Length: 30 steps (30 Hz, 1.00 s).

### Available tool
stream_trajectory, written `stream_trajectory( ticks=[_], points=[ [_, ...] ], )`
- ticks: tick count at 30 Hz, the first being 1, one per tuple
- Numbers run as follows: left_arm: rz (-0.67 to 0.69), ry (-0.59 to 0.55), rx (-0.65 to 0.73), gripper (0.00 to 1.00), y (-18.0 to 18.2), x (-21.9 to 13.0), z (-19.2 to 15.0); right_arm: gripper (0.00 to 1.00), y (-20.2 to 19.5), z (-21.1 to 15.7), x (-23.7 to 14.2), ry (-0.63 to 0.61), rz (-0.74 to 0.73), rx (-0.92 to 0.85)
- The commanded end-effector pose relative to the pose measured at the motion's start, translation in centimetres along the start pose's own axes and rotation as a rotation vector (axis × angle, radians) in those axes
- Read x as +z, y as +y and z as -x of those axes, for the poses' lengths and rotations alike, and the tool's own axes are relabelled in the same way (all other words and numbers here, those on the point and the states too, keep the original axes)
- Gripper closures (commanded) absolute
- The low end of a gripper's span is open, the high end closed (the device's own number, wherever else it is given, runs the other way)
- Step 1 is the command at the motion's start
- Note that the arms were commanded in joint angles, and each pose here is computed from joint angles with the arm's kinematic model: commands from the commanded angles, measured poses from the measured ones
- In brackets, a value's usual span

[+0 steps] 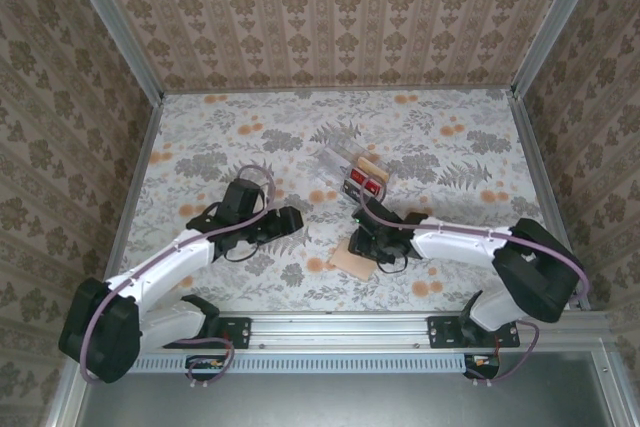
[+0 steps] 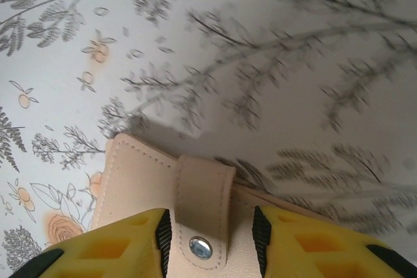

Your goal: Put the credit cards into the card holder

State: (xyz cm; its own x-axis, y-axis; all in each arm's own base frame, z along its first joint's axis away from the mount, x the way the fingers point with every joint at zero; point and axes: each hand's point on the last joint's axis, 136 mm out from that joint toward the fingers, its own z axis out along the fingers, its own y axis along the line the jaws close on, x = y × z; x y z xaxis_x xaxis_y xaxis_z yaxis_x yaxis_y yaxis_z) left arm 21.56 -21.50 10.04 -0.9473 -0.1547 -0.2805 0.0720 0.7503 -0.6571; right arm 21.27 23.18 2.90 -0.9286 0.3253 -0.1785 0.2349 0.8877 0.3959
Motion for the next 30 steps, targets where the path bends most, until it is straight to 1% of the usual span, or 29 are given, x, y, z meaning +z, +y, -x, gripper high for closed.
stream_trajectory(
  ticks=[1,3,7,12,15,21,22,27,30],
  points=[
    [-0.033,0.021,0.025,0.28,-1.3,-0.2,-0.8,0.57,-1.9,-1.5,-0.4,0.011,-0.035,0.079],
    [-0.040,0.028,0.021,0.28,-1.4,0.0,-1.6,0.57,-2.2,-1.9,-1.0,0.018,-0.030,0.071],
    [-0.051,0.043,0.011,0.29,-1.5,0.3,-3.3,0.58,-3.1,-3.5,-0.9,0.060,-0.036,0.044],
    [-0.091,0.062,0.002,0.29,-2.5,0.9,-5.3,0.59,-2.7,-5.2,-0.8,0.093,-0.020,-0.002],
    [-0.113,0.080,-0.002,0.30,-3.3,1.5,-6.4,0.64,-2.6,-5.7,-0.7,0.101,-0.011,0.000],
    [-0.129,0.130,-0.012,0.33,-4.3,3.6,-8.0,0.69,-1.7,-5.5,-0.3,0.083,0.052,0.069],
    [-0.130,0.139,-0.016,0.34,-4.5,4.0,-8.2,0.70,-1.7,-5.4,-0.3,0.077,0.052,0.081],
    [-0.150,0.167,-0.021,0.41,-5.7,5.5,-8.8,0.72,-2.1,-5.2,-0.1,0.056,0.043,0.113],
    [-0.141,0.180,-0.033,0.42,-5.6,6.2,-9.1,0.72,-2.2,-5.2,0.2,0.053,0.056,0.138]
  ],
)
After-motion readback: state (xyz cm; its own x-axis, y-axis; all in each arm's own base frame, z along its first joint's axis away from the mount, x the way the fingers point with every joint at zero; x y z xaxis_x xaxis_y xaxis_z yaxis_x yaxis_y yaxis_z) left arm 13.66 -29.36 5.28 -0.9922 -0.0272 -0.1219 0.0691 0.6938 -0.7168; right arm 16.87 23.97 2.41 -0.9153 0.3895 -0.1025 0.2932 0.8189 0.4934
